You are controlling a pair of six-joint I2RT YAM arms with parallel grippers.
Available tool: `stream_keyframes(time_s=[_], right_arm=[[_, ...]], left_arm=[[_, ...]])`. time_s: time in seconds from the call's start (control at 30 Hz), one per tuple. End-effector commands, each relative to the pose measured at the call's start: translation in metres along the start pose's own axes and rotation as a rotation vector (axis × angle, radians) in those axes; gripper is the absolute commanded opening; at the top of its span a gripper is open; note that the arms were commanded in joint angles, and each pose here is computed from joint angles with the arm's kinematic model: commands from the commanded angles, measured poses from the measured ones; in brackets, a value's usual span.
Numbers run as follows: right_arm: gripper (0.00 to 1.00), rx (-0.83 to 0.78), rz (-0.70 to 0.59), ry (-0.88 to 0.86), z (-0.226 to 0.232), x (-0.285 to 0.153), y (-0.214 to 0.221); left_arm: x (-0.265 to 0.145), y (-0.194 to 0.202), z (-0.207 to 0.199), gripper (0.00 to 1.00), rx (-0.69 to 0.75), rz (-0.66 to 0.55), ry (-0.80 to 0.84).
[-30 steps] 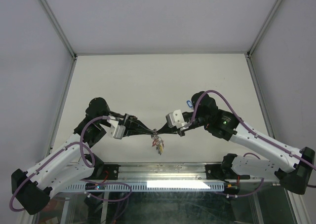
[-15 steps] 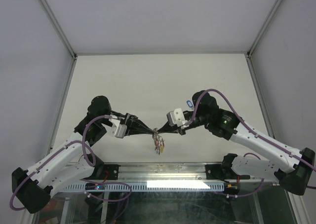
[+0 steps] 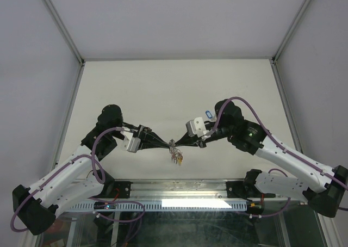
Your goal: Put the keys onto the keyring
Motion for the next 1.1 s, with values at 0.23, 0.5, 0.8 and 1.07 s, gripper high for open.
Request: stream_keyframes(time_s=[0.23,0.5,0.8,1.07], right_arm=[[0.0,-0.014,-0.147,0.118,-0.0043,-0.009,-0.028],[0.0,0.003,-0.192,0.187,-0.0062,-0.009,-0.0284],[0.0,0.015,-0.233,0.268,-0.0099,-0.0104,-0.0308],[0.0,0.057,-0.313,0.351,-0.0098,-0.0105,-0.0285]], left_arm=[[-0.0026,-0.0083,0.0078,0.0,0.085,0.018,-0.04],[-0.0038,-0.0052,0.0089,0.0,0.089,0.038,-0.069],[-0.0045,-0.0016,0.0095,0.0,0.103,0.053,-0.086],[-0.0061,-0.0014,0.0125,0.0,0.118,0.073,-0.121]])
Point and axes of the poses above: each gripper's point midway between its finger pads, its own x axis out along the fingers, its own z axis along the line the jaws close on, y = z × x, the point moved 10 cm from there along -x, back along the fingers, and after that the axes turned 3 degrees about -x, right-handed, at the moved point
